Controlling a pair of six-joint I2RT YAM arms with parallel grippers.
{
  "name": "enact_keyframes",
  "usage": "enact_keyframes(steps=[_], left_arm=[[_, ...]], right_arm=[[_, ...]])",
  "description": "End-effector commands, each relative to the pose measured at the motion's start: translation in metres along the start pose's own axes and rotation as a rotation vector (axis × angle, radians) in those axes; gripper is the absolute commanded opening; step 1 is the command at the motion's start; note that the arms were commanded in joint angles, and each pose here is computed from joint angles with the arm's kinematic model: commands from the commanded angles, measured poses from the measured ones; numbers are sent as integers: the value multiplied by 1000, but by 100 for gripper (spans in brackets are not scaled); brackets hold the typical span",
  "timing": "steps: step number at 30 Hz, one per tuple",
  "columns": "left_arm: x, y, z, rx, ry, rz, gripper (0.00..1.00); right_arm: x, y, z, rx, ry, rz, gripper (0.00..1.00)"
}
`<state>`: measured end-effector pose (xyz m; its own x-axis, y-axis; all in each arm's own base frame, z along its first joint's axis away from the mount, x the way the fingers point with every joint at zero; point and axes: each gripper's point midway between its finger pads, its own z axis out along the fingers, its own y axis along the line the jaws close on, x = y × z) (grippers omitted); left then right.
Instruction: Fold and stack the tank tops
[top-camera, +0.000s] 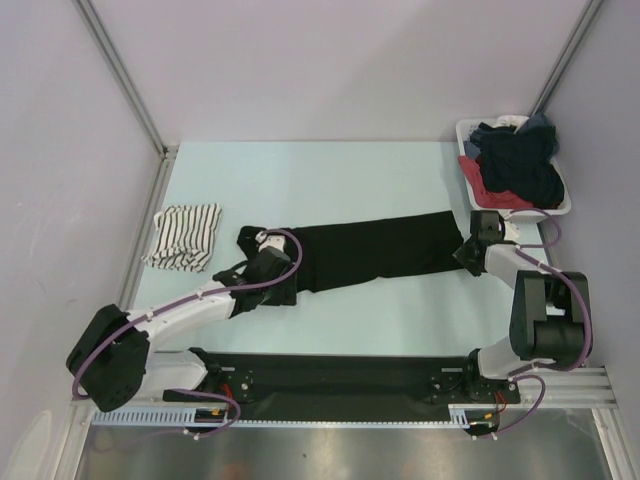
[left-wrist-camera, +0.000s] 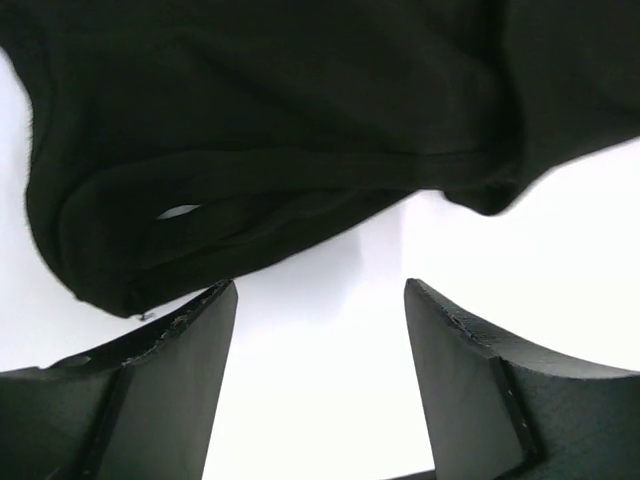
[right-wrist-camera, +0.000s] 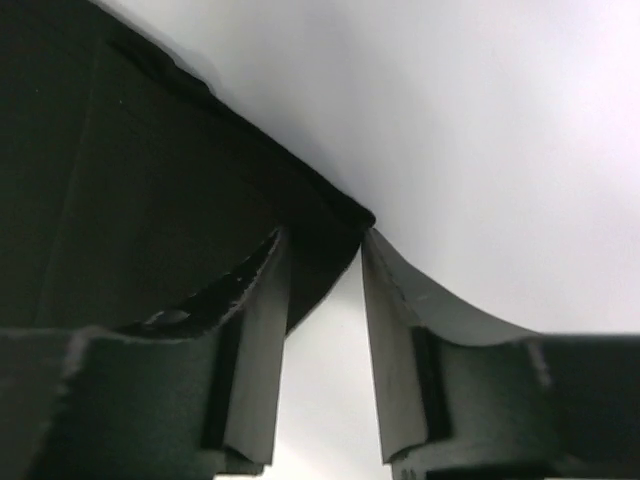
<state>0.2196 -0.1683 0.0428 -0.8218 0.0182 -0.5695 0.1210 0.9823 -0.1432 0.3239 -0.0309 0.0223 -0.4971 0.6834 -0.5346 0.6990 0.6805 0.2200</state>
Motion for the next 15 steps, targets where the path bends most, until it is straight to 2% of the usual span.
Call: enact_keyframes(steps=[1,2,4,6,15], left_arm=[[-9,3,-1,11,-38,-86,73],[-6,6,0,2,-34,-98,72],[-7,12,-1,-16,-50,-141,72],[-5,17,1,-27,-60,-175,70],[-16,34,7,0,-113,-371,59]], right_arm=[[-6,5,11,13,-2,29,37],[-6,4,13,21,-2,29,36],[-6,2,14,30,-8,31,25],[-6,0,14,38,-9,33,6],[2,-8,8,55,9,28,2]])
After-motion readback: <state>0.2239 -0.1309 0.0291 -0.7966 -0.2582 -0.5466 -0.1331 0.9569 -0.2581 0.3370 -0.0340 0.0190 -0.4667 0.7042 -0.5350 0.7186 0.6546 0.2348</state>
